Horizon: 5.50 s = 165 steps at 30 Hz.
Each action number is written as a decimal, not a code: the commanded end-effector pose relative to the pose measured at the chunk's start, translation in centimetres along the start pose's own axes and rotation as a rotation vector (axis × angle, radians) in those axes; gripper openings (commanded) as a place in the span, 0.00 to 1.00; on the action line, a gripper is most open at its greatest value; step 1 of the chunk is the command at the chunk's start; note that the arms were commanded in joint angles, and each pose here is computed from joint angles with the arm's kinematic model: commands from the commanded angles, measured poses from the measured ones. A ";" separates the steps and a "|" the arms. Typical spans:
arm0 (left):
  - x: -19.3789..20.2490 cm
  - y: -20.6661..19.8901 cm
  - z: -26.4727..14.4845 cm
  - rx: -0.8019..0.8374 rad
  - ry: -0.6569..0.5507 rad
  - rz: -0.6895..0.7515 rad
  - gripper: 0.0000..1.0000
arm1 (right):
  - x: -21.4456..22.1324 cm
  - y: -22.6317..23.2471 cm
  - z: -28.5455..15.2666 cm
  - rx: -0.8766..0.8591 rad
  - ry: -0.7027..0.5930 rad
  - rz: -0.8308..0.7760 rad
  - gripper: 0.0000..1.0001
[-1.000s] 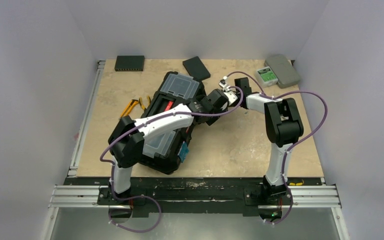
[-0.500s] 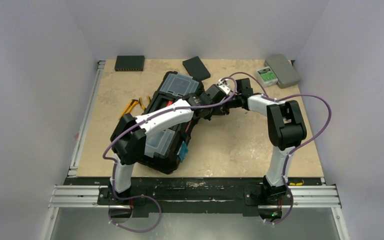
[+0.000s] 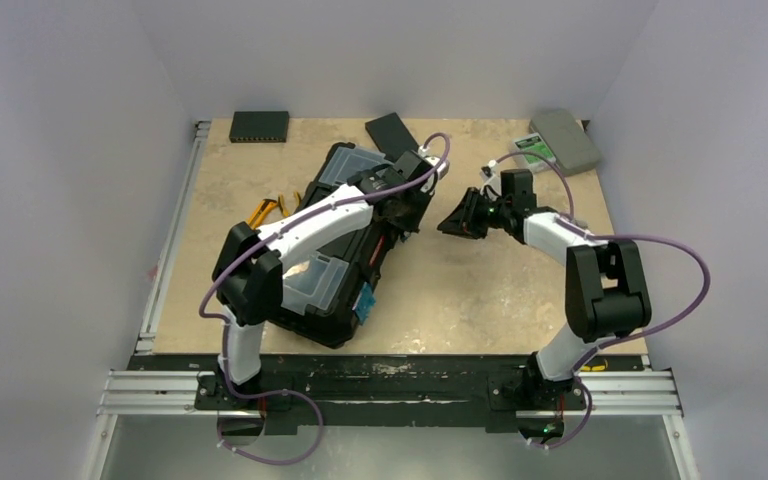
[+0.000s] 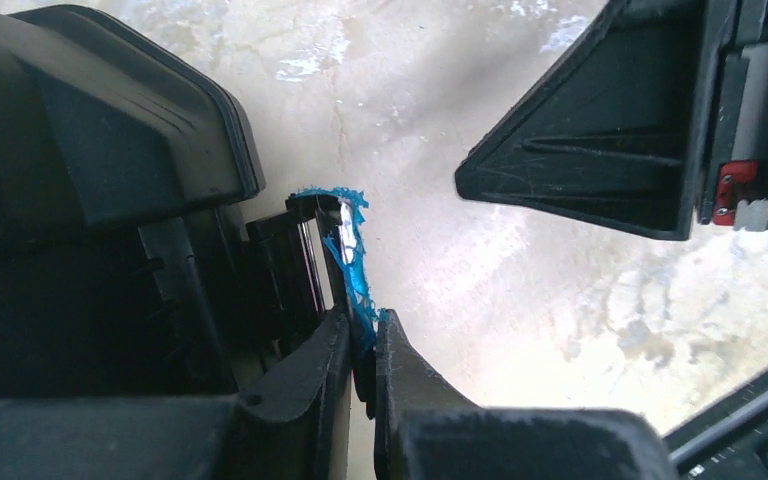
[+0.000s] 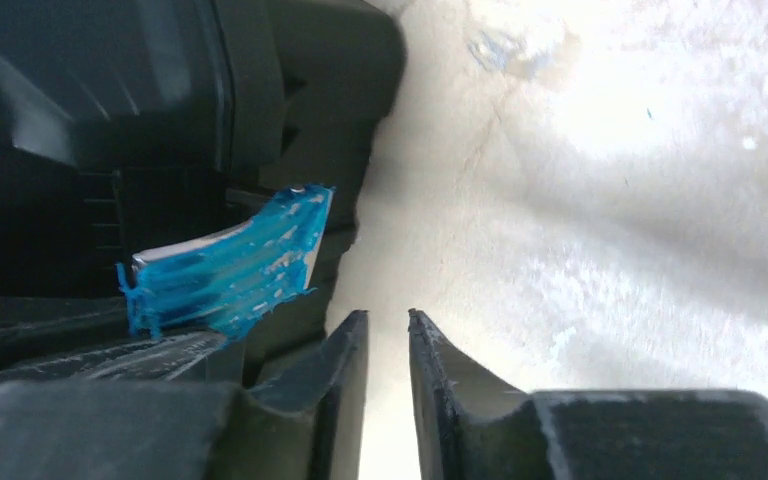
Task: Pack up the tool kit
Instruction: Close the toolbox at the center of the board.
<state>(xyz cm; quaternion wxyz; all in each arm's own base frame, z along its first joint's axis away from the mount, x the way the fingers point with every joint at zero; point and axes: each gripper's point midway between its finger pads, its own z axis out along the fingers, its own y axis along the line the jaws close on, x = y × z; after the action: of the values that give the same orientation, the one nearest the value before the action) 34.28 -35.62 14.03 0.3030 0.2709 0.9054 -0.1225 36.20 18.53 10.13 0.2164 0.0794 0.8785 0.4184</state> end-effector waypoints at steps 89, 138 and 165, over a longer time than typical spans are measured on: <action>-1.8 20.4 -12.7 -0.091 -0.293 -0.604 0.99 | 0.0 10.1 2.7 -0.303 -0.286 0.121 0.96; 1.6 18.3 -5.8 0.159 -0.205 -0.672 0.90 | 1.1 12.8 3.2 -0.364 -0.312 0.173 0.99; 1.8 18.0 -5.9 0.171 -0.192 -0.671 0.88 | 2.3 9.3 3.3 -0.291 -0.353 0.225 0.89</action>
<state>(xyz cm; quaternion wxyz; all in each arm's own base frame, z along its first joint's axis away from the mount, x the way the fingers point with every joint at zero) 42.90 -17.02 19.87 0.3730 -0.0462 0.8700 -0.3192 35.04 28.20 14.97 0.3086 0.2075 0.7418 0.5581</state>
